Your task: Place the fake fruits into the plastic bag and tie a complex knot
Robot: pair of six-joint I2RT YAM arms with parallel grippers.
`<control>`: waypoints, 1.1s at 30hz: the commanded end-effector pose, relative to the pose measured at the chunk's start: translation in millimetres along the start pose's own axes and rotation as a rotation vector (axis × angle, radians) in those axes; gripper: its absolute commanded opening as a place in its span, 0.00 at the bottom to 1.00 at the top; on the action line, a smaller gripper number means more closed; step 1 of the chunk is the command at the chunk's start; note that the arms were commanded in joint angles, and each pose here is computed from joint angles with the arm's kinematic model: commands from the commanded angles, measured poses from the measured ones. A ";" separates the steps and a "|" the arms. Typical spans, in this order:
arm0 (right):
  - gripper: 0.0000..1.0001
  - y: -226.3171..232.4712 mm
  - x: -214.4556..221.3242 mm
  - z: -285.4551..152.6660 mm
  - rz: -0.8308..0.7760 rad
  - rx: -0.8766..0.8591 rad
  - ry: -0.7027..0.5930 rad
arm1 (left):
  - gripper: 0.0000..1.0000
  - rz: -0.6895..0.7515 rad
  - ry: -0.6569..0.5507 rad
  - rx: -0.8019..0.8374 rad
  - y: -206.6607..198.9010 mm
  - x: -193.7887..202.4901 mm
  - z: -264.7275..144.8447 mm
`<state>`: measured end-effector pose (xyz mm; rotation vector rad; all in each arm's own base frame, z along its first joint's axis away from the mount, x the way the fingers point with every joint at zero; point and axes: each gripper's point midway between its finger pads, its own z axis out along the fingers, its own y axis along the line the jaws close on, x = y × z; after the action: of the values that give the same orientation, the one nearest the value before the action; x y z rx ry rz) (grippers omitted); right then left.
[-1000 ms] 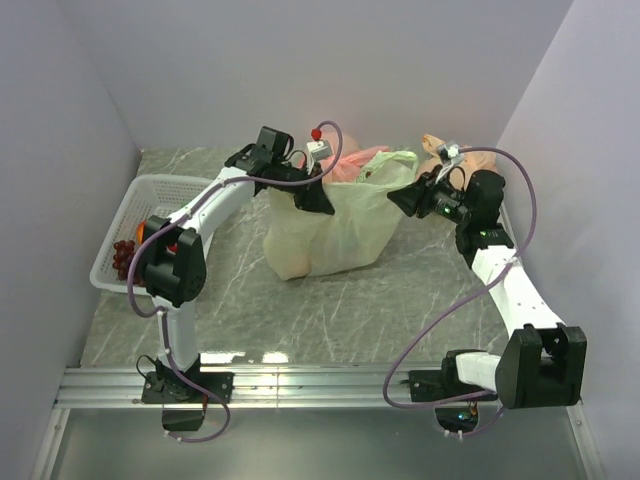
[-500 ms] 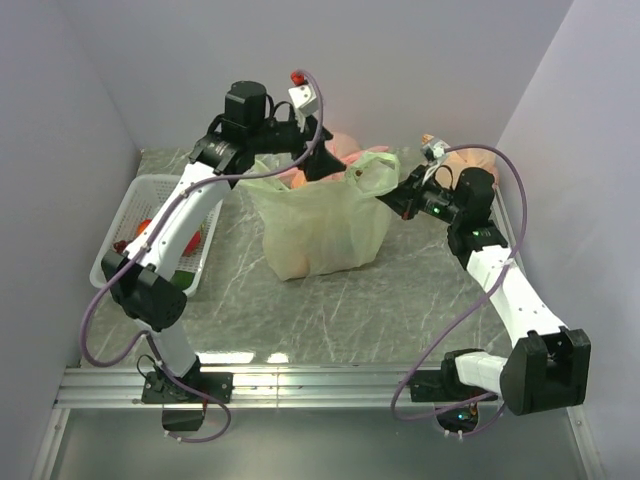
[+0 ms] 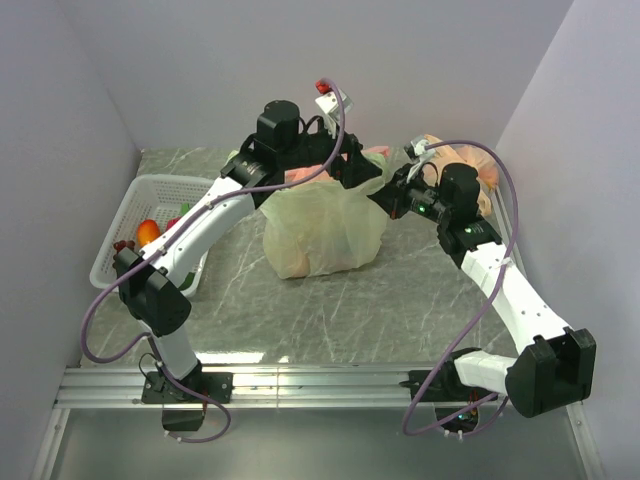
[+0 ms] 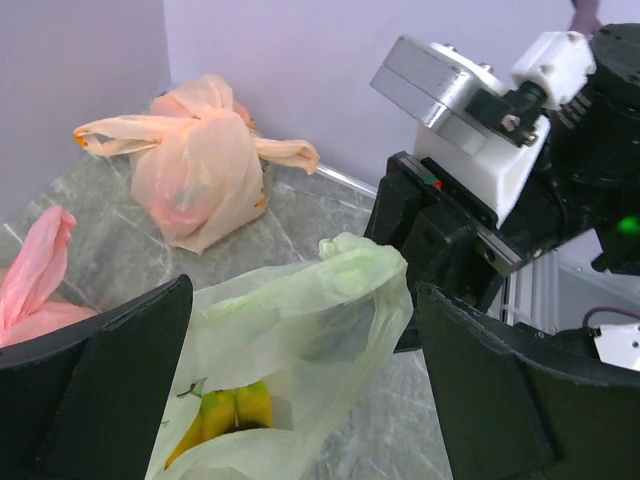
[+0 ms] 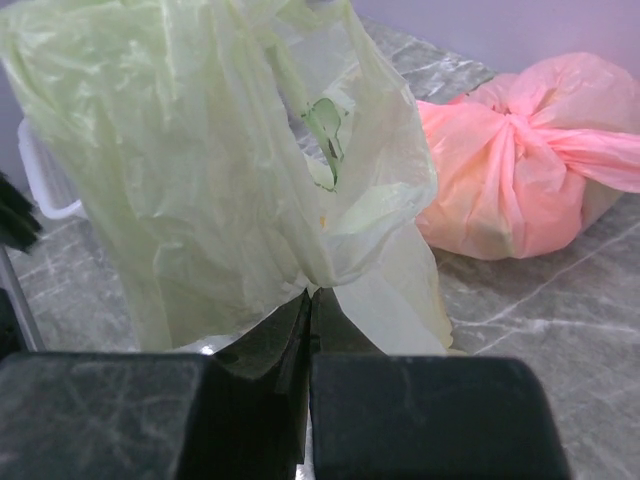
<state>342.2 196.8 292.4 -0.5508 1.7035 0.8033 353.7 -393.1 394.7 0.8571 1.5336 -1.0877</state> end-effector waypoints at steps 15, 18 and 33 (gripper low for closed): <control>0.00 6.0 -30.7 2.0 -0.053 0.029 -0.054 | 0.99 -0.037 -0.162 -0.008 -9.0 -35.9 3.8; 0.00 6.1 -28.5 3.7 -0.058 0.029 -0.050 | 0.97 -0.051 -0.167 -0.015 -5.5 -35.7 8.7; 0.00 12.5 -34.1 12.6 -0.054 0.005 -0.050 | 0.35 -0.039 -0.136 0.067 -13.6 -25.2 14.8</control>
<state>347.4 208.2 293.3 -0.5576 1.7272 0.7795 360.1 -409.2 394.6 0.7419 1.5057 -1.1820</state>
